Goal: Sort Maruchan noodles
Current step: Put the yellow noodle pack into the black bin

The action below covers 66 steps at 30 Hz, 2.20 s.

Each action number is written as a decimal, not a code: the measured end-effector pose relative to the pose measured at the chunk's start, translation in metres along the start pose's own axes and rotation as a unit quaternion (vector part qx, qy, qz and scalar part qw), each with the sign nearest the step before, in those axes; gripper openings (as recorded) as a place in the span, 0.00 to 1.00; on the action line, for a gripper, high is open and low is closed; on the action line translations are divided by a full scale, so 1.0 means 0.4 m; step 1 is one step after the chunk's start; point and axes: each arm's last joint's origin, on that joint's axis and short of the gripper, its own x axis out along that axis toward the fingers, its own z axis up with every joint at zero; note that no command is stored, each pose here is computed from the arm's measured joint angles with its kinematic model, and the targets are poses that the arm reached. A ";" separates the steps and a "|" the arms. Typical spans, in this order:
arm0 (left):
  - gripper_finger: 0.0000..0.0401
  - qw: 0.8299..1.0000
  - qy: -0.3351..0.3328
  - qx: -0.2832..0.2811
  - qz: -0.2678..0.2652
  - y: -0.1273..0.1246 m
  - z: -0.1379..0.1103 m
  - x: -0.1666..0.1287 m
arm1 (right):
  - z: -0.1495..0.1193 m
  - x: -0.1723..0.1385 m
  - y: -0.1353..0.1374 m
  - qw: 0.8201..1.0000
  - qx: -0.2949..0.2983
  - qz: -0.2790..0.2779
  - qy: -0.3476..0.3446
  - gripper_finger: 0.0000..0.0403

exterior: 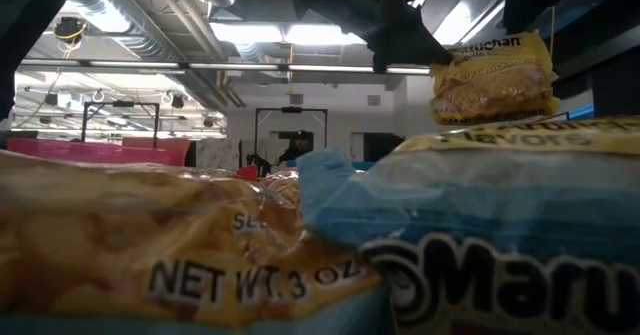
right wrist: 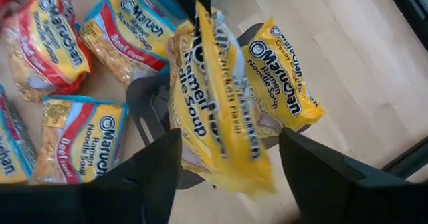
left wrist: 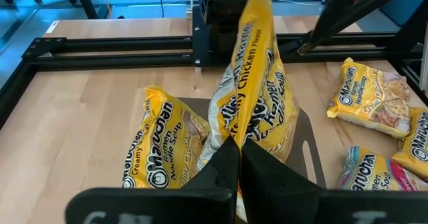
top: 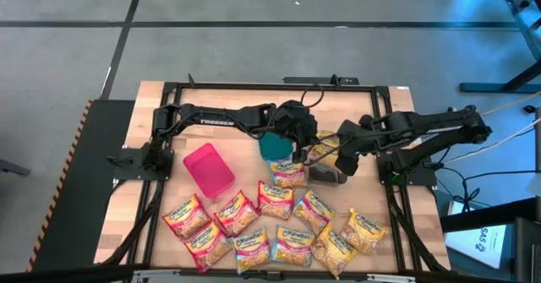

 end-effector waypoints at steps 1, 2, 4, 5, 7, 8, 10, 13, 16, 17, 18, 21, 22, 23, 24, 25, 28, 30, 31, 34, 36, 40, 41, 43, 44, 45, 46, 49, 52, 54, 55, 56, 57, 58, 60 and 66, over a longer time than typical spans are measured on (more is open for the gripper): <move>0.00 1.000 0.000 0.000 0.000 0.000 0.000 0.000 | 0.002 0.005 0.003 1.000 -0.003 -0.003 0.003 0.63; 0.00 1.000 0.000 0.000 0.000 0.000 0.000 0.000 | 0.003 0.009 0.005 1.000 -0.008 -0.007 0.007 0.63; 0.00 1.000 -0.001 0.000 0.000 0.000 0.000 0.000 | 0.003 0.017 0.008 1.000 -0.016 -0.016 0.017 0.63; 0.00 1.000 -0.001 0.000 0.000 -0.001 0.000 0.000 | 0.003 0.020 0.009 0.999 -0.017 -0.020 0.021 0.63; 0.00 1.000 -0.001 0.001 -0.003 -0.004 0.001 0.001 | 0.002 0.023 0.008 0.999 -0.019 -0.032 0.023 0.60; 0.00 1.000 -0.001 0.001 -0.004 -0.005 0.001 0.001 | 0.002 0.024 0.007 0.999 -0.019 -0.038 0.023 0.58; 0.00 1.000 -0.002 0.002 -0.008 -0.008 0.001 0.001 | 0.001 0.023 0.005 0.999 -0.015 -0.045 0.021 0.54; 0.00 1.000 -0.002 0.002 -0.010 -0.011 0.002 0.002 | 0.002 0.023 0.005 0.999 -0.012 -0.045 0.019 0.48; 0.00 1.000 -0.002 0.003 -0.012 -0.014 0.002 0.002 | 0.001 0.023 0.006 0.999 -0.009 -0.038 0.024 0.41; 0.00 1.000 -0.002 0.003 -0.012 -0.014 0.002 0.002 | 0.001 0.023 0.006 0.999 -0.009 -0.036 0.026 0.39; 0.00 1.000 -0.002 0.003 -0.012 -0.014 0.002 0.002 | 0.001 0.023 0.007 0.999 -0.009 -0.035 0.027 0.36; 0.00 1.000 -0.002 0.003 -0.012 -0.014 0.002 0.002 | 0.000 0.023 0.008 0.999 -0.006 -0.029 0.032 0.30; 0.00 1.000 -0.002 0.003 -0.012 -0.014 0.002 0.002 | 0.000 0.023 0.008 0.999 -0.004 -0.027 0.034 0.27; 0.00 1.000 -0.002 0.003 -0.012 -0.014 0.002 0.002 | 0.000 0.023 0.008 0.999 -0.001 -0.026 0.035 0.25; 0.00 1.000 -0.002 0.003 -0.012 -0.014 0.002 0.002 | 0.000 0.023 0.008 0.999 0.001 -0.026 0.035 0.23; 0.00 1.000 -0.002 0.003 -0.012 -0.014 0.002 0.002 | 0.000 0.023 0.008 0.999 0.001 -0.026 0.035 0.21; 0.00 1.000 -0.003 0.004 -0.012 -0.014 0.002 0.002 | 0.000 0.023 0.008 0.999 0.002 -0.026 0.035 0.14; 0.00 1.000 -0.003 0.004 -0.012 -0.014 0.002 0.002 | 0.000 0.023 0.008 0.999 0.002 -0.026 0.035 0.09; 0.00 1.000 -0.003 0.004 -0.012 -0.014 0.002 0.002 | 0.000 0.023 0.008 0.999 0.002 -0.026 0.035 0.07; 0.00 1.000 -0.005 0.004 -0.011 -0.014 0.003 0.002 | 0.000 0.023 0.008 0.999 0.002 -0.026 0.034 0.01; 0.00 1.000 -0.008 0.004 -0.011 -0.014 0.005 0.002 | 0.000 0.023 0.008 0.999 0.002 -0.026 0.035 0.01; 0.00 1.000 -0.015 0.006 -0.010 -0.013 0.008 0.002 | -0.001 0.023 0.008 0.999 0.002 -0.026 0.035 0.01; 0.00 1.000 -0.020 0.007 -0.008 -0.012 0.011 0.002 | -0.001 0.022 0.008 0.999 0.002 -0.026 0.036 0.01; 0.01 1.000 -0.026 0.008 -0.005 -0.012 0.014 0.001 | -0.001 0.022 0.007 0.999 0.002 -0.026 0.036 0.01; 0.02 1.000 -0.027 0.010 -0.006 -0.012 0.014 0.001 | -0.001 0.022 0.007 0.999 0.002 -0.026 0.036 0.00; 0.03 0.999 -0.029 0.013 -0.008 -0.012 0.015 0.001 | -0.001 0.022 0.007 0.999 0.002 -0.025 0.037 0.00; 0.05 0.999 -0.030 0.013 -0.008 -0.012 0.016 0.000 | -0.001 0.022 0.007 0.999 0.002 -0.025 0.036 0.00; 0.11 0.999 -0.030 0.013 -0.010 -0.013 0.016 0.000 | 0.000 0.022 0.007 0.999 0.002 -0.028 0.033 0.00; 0.17 0.999 -0.030 0.013 -0.010 -0.013 0.016 0.000 | 0.000 0.022 0.007 0.999 0.002 -0.030 0.031 0.00; 0.19 1.000 -0.026 0.012 -0.010 -0.013 0.014 0.000 | 0.000 0.022 0.007 0.999 0.002 -0.030 0.031 0.00; 0.20 1.000 -0.023 0.012 -0.011 -0.013 0.012 0.000 | 0.000 0.022 0.007 0.999 0.002 -0.030 0.031 0.00; 0.20 1.000 -0.019 0.011 -0.010 -0.012 0.012 -0.002 | 0.000 0.022 0.007 0.999 0.002 -0.029 0.031 0.00; 0.21 1.000 -0.013 0.009 -0.010 -0.010 0.011 -0.006 | 0.000 0.022 0.007 0.999 0.002 -0.029 0.031 0.00; 0.21 1.000 -0.012 0.009 -0.010 -0.008 0.012 -0.009 | 0.000 0.022 0.007 0.999 0.002 -0.030 0.032 0.00; 0.21 1.000 -0.004 0.006 -0.007 -0.001 0.010 -0.013 | 0.000 0.022 0.006 0.999 0.001 -0.031 0.033 0.00; 0.21 1.000 0.015 -0.002 0.009 0.018 0.008 -0.032 | -0.002 0.022 0.004 0.999 0.003 -0.034 0.037 0.00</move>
